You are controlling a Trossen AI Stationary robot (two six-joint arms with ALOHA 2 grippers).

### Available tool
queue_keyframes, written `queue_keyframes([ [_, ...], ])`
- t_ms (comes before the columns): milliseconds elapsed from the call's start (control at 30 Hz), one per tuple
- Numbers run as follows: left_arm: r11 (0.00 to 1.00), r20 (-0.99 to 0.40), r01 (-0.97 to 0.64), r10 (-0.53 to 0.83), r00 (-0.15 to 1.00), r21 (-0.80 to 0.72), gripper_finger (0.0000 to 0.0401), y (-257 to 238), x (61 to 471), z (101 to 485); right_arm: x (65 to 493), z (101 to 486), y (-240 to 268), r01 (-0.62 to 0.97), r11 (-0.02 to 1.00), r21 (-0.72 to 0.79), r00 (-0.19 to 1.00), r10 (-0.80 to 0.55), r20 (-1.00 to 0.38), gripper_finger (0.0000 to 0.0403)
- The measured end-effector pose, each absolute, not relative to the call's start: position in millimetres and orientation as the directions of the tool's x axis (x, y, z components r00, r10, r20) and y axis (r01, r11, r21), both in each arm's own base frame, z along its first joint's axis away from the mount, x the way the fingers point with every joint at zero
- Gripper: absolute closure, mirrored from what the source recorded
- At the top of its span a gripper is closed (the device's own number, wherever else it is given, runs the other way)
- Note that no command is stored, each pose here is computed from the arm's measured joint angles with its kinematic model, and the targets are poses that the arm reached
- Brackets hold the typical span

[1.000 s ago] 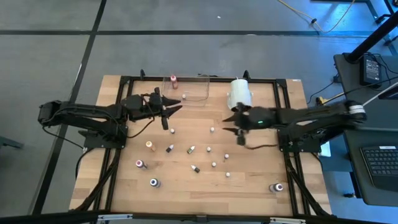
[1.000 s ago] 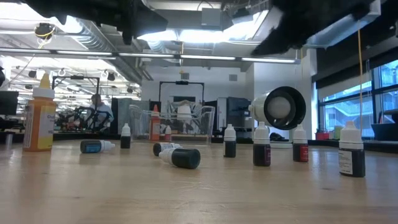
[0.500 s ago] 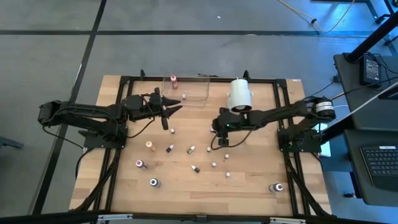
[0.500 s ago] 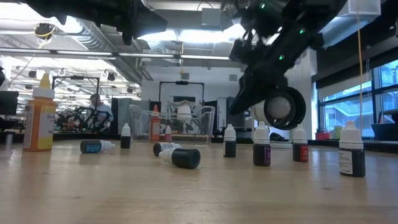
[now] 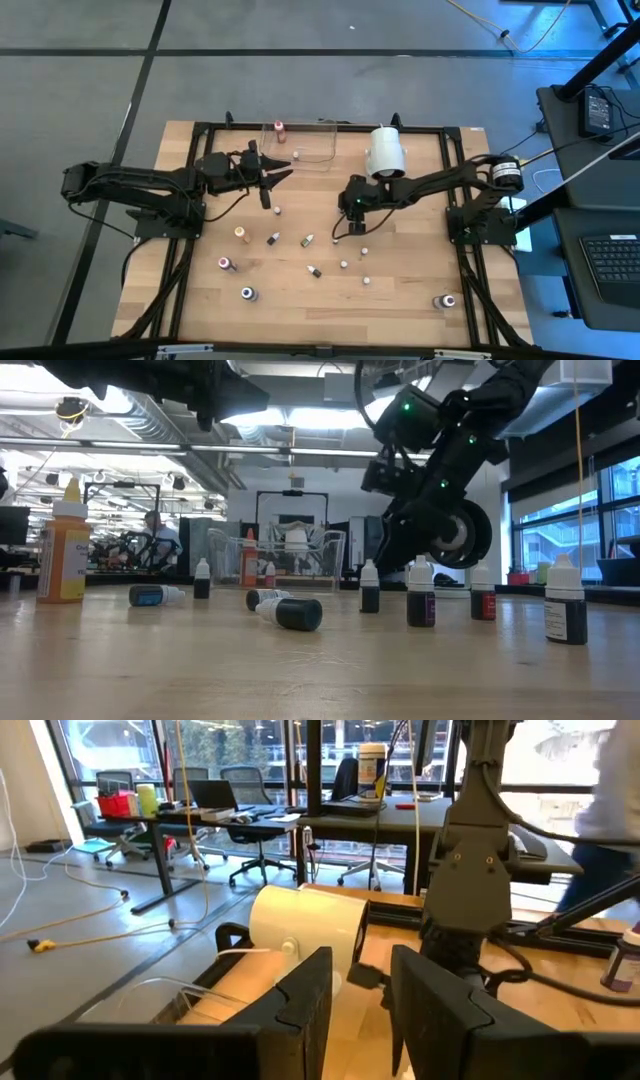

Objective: Pick & Place food coloring
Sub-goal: Put the red food coloring bottle into the transparent bin

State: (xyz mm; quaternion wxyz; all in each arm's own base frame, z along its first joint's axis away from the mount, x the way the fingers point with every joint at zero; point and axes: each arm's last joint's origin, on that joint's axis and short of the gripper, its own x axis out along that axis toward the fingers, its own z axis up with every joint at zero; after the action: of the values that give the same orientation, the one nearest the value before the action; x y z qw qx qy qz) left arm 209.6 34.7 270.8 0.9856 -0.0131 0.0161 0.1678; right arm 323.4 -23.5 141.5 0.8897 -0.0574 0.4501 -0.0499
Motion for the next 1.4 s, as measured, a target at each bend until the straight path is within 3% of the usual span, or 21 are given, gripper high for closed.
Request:
queue_keyframes([
  [267,0.943,-0.043,-0.331,0.33,0.943,-0.02,0.0302,35,210,270,325,135,-24,0.036,0.989,-0.147,0.583,-0.14,-0.8,0.0251],
  [567,0.943,-0.05,-0.332,0.331,0.942,-0.019,0.0303,35,210,269,326,137,-24,0.037,0.989,-0.146,0.595,-0.14,-0.792,0.0336],
  [733,0.943,-0.051,-0.332,0.331,0.942,-0.02,0.0301,35,210,269,325,142,-24,0.034,0.988,-0.149,0.596,-0.14,-0.791,0.0342],
  [967,0.943,-0.052,-0.332,0.331,0.942,-0.019,0.0302,35,210,269,344,217,-41,0.044,0.979,-0.201,0.677,-0.178,-0.714,0.0336],
  [1167,0.943,-0.054,-0.332,0.331,0.942,-0.019,0.03,35,210,269,367,286,-88,0.166,0.949,-0.269,0.796,-0.29,-0.531,0.0337],
  [1267,0.943,-0.056,-0.332,0.331,0.942,-0.018,0.0299,35,210,269,373,297,-118,0.218,0.94,-0.264,0.813,-0.324,-0.484,0.0337],
  [1400,0.943,-0.057,-0.333,0.331,0.942,-0.018,0.0302,35,210,269,381,283,-152,0.214,0.962,-0.171,0.829,-0.272,-0.488,0.0334],
])
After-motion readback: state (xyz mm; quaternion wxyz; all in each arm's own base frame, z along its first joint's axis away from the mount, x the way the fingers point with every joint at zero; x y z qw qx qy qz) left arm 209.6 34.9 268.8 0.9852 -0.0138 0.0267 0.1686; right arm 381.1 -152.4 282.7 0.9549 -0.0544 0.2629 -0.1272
